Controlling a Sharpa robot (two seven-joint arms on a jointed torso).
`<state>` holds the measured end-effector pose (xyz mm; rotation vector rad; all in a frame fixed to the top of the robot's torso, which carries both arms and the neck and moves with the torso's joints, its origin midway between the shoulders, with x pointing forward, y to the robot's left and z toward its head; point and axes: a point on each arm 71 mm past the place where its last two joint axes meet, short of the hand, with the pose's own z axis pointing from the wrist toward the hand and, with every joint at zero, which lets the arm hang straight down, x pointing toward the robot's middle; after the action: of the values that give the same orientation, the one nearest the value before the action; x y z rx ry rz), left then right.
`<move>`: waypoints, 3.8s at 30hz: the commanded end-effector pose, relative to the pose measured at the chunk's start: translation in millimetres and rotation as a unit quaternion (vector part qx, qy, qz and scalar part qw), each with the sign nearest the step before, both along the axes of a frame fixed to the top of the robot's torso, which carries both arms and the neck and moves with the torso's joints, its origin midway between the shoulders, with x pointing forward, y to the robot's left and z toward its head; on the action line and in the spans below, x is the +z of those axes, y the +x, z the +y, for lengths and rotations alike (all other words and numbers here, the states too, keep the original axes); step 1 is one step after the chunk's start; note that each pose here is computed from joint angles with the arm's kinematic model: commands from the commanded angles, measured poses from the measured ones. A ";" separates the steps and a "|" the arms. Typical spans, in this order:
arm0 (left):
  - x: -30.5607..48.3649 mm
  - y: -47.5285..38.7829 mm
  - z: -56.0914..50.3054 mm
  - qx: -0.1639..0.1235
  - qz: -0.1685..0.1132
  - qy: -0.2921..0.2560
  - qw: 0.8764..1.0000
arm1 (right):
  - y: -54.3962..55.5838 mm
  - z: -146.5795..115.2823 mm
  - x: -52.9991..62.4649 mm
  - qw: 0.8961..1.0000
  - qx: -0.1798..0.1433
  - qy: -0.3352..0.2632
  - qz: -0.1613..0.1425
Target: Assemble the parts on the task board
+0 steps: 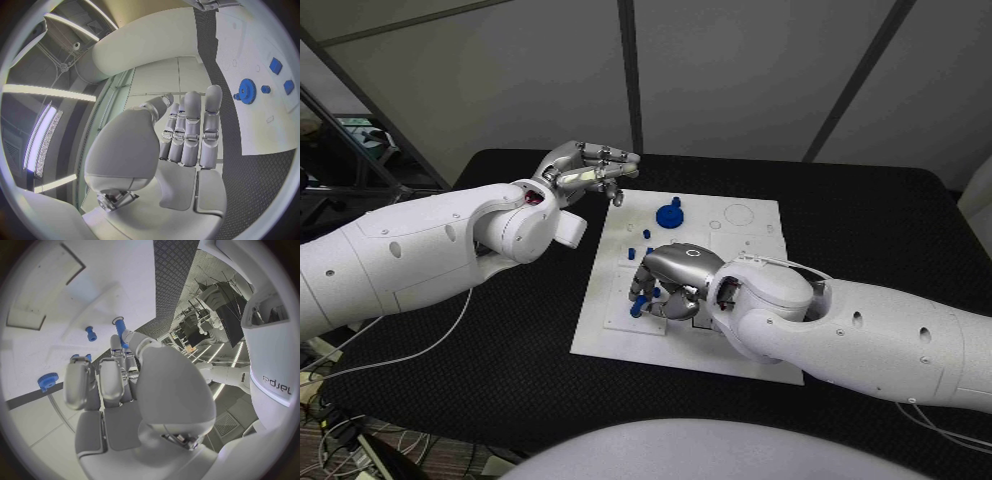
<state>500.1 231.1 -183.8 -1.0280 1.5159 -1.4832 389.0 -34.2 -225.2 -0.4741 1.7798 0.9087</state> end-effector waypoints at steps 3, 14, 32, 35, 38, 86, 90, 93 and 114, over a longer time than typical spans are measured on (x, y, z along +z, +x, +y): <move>1.3 -0.1 -1.3 -0.005 -0.001 -0.004 1.000 | 0.1 -0.4 -3.7 1.000 0.003 -0.029 0.002; 1.2 0.1 -1.4 -0.006 -0.001 -0.004 1.000 | -0.6 3.5 -5.3 0.999 0.008 -0.046 -0.005; 1.0 0.3 -1.1 -0.006 0.000 -0.004 1.000 | -6.7 6.3 -10.4 1.000 0.012 -0.010 -0.015; 0.9 0.3 -1.0 -0.006 0.000 -0.004 1.000 | -5.1 4.5 -7.2 1.000 0.002 0.013 -0.027; 0.9 0.4 -1.0 -0.007 0.000 -0.004 1.000 | -4.1 2.6 -4.8 0.999 -0.005 0.030 -0.036; -8.5 -9.7 6.8 0.005 0.010 -0.007 1.000 | -26.8 -189.1 -15.7 0.941 -0.327 -0.008 0.092; -9.6 -10.4 7.6 0.005 0.012 -0.007 1.000 | -30.0 -185.6 -21.6 0.941 -0.324 -0.015 0.094; -10.1 -10.7 8.1 0.005 0.013 -0.007 1.000 | -31.6 -183.0 -24.0 0.942 -0.321 -0.017 0.094; -11.6 -11.3 8.0 0.002 0.017 -0.007 1.000 | -32.1 -171.0 -41.3 0.938 -0.330 -0.024 0.107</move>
<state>489.1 240.3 -196.9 -1.0710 1.5314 -1.4654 357.4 -204.0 -263.9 0.1997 1.9638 0.4803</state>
